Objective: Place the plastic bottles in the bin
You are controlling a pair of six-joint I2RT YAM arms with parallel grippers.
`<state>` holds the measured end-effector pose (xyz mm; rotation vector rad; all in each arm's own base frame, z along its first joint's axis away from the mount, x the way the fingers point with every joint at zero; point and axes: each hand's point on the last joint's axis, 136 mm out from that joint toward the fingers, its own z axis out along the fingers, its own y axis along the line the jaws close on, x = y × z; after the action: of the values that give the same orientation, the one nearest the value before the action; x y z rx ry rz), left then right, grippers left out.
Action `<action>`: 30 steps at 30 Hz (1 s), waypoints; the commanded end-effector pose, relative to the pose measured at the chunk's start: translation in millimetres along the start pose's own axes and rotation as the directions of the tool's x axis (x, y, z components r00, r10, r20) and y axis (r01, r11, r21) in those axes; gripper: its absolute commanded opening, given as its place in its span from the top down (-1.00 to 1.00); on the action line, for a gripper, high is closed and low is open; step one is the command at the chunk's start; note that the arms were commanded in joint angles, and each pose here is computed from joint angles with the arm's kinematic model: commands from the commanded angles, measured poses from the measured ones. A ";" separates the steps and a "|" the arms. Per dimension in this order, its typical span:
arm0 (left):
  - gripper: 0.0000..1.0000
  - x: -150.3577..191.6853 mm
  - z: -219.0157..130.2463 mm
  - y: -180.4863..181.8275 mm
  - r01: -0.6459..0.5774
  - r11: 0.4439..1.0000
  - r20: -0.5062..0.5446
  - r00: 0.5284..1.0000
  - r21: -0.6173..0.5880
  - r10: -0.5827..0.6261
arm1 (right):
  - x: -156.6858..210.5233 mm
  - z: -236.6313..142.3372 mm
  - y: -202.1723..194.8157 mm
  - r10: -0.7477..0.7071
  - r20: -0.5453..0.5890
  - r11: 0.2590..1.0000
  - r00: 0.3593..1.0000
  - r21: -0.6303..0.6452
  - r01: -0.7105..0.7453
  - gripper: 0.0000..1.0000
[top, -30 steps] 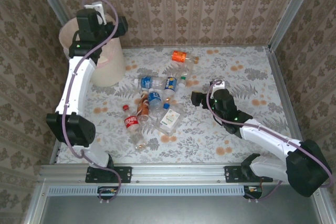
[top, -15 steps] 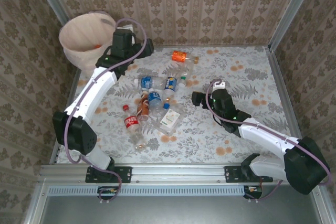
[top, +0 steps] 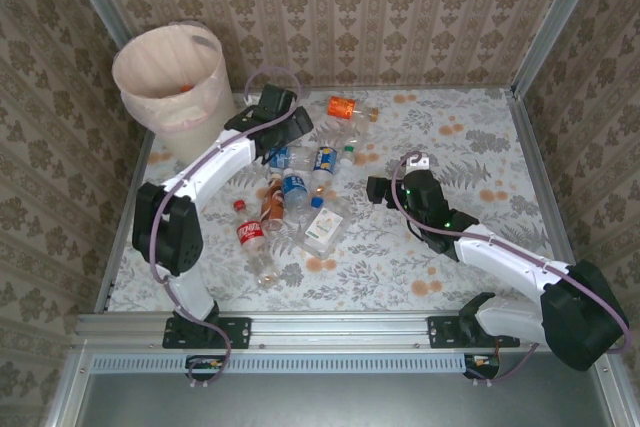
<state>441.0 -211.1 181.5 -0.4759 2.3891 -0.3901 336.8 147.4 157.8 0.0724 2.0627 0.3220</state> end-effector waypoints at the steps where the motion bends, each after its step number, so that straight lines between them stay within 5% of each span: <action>1: -1.00 4.0 11.2 22.6 0.170 0.983 -0.013 0.985 -0.073 -0.172 | -13.8 -8.5 -4.7 -0.003 0.033 1.000 0.999 0.028 0.002 -1.00; 12: -0.99 19.4 67.6 63.5 0.385 0.898 -0.059 0.912 -0.213 -0.406 | -13.9 -18.4 -12.7 -0.005 0.045 0.999 0.999 0.051 0.003 -1.00; 30: -0.42 15.8 143.5 55.8 0.399 0.891 -0.056 0.906 -0.215 -0.419 | -11.2 -23.6 -19.3 -0.008 0.056 0.998 0.998 0.066 0.005 -1.00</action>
<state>501.4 -188.2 45.0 -1.0771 2.4395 -0.3408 327.2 133.0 177.8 0.1064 2.0144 0.2991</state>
